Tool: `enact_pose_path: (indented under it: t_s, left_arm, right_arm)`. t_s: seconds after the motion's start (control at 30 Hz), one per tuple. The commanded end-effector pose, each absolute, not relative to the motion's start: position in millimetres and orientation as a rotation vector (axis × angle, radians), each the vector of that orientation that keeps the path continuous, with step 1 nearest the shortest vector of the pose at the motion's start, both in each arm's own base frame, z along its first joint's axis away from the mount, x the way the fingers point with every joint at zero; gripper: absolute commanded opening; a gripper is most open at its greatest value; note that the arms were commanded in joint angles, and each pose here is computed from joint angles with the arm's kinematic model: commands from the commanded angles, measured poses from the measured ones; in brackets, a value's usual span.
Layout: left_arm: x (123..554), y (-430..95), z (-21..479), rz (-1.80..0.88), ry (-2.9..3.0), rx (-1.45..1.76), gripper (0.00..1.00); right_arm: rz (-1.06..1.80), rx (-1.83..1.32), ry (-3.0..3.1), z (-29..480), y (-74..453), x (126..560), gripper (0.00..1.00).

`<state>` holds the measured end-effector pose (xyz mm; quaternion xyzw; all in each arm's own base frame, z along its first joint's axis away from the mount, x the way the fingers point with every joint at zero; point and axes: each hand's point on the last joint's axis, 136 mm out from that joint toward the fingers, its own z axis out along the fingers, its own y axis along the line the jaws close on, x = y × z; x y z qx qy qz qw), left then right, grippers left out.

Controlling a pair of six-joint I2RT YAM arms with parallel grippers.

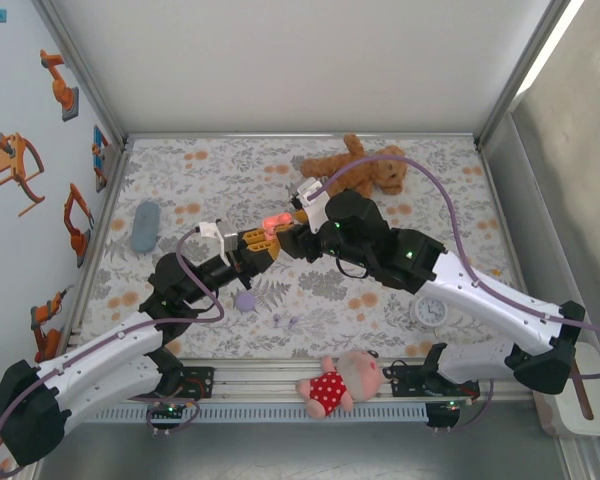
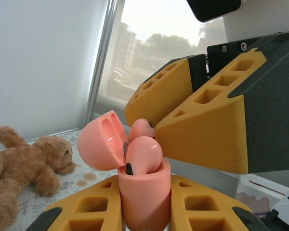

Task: Insert wireless bluetooth earbuds into charging case

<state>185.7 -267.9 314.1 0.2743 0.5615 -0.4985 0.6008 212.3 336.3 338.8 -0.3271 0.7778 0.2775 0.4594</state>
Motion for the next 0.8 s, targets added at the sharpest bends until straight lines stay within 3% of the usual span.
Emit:
enact_pose_path:
  t_s: [0.0,0.27,0.47,0.67,0.77]
  left_arm:
    - [179.0,-265.5,337.0,-1.175,1.217,0.633,0.00]
    - [173.3,-264.9,338.3,-1.185,1.196,0.652,0.00]
    - [168.9,-262.3,339.9,-1.187,1.172,0.659,0.00]
    - [165.2,-258.9,344.0,-1.194,1.134,0.651,0.00]
    - [164.2,-259.8,345.2,-1.202,1.129,0.656,0.00]
  right_arm:
    - [0.729,-0.741,1.844,380.6,326.5,208.0,0.57]
    - [0.732,-0.681,1.826,403.8,310.1,209.3,0.76]
    - [0.855,-0.618,1.877,401.6,298.5,213.3,0.82]
    - [0.919,-0.605,1.946,385.9,293.1,212.6,0.77]
    - [0.882,-0.584,1.992,372.5,289.1,218.1,0.69]
